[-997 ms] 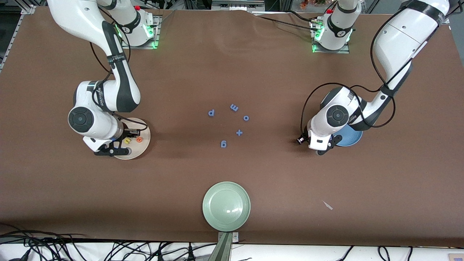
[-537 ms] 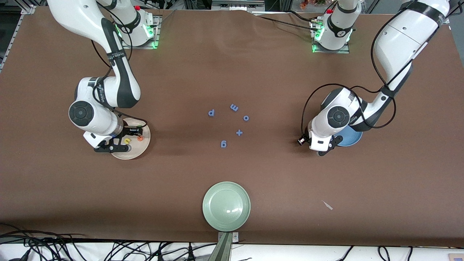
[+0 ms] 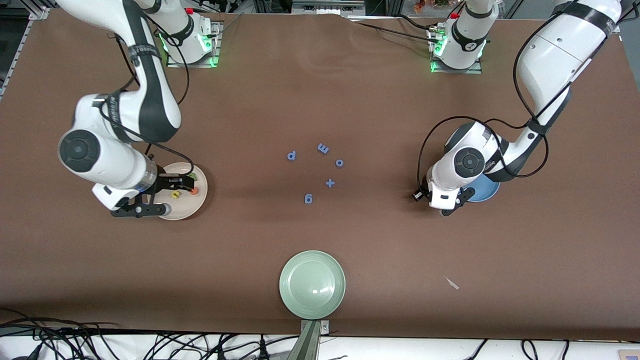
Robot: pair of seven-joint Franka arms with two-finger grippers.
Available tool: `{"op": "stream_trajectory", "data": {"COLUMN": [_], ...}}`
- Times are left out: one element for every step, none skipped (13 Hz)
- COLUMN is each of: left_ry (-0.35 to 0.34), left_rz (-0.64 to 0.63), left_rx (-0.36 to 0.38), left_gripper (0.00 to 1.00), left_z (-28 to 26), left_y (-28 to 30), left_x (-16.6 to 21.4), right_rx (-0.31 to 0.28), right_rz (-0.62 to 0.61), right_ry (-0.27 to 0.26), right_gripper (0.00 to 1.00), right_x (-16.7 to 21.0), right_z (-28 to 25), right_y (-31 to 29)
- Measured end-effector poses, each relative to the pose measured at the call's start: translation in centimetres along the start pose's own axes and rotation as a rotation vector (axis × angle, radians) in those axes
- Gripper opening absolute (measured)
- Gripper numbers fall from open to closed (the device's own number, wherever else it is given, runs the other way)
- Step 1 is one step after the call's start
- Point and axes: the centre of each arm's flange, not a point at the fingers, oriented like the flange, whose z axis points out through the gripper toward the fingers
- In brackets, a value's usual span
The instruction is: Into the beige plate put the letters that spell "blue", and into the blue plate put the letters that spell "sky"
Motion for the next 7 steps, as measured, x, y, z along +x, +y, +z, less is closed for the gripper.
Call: {"op": "stream_trajectory", "data": {"left_ry": [0.0,0.0,0.0,0.0,0.0,0.001,0.004], "left_rz": [0.0,0.0,0.0,0.0,0.0,-0.001,-0.002], "left_rx": [0.0,0.0,0.0,0.0,0.0,-0.001,-0.004], "left_gripper": [0.4,0.37,0.37,0.37,0.37,0.37,0.37], "left_z": [0.0,0.0,0.0,0.0,0.0,-0.1,-0.2], "left_y": [0.0,0.0,0.0,0.0,0.0,0.0,0.1], "left_x": [0.0,0.0,0.0,0.0,0.0,0.1,0.2], "right_rx": [0.002,0.006,0.012,0.02,0.03,0.038,0.039], "right_rz": [0.007,0.016,0.021,0.023,0.021,0.017,0.012], "right_ry": [-0.011,-0.012,0.0,0.009,0.012,0.015,0.017], "right_gripper": [1.0,1.0,1.0,1.0,1.0,1.0,1.0], "right_x": [-0.2,-0.4,-0.7,-1.0,-1.6,-2.2,-3.1], "right_z": [-1.8,-3.3,-4.7,-6.1,-7.4,-8.9,-10.5], "right_y": [0.6,1.2,1.7,2.0,2.1,2.2,2.5]}}
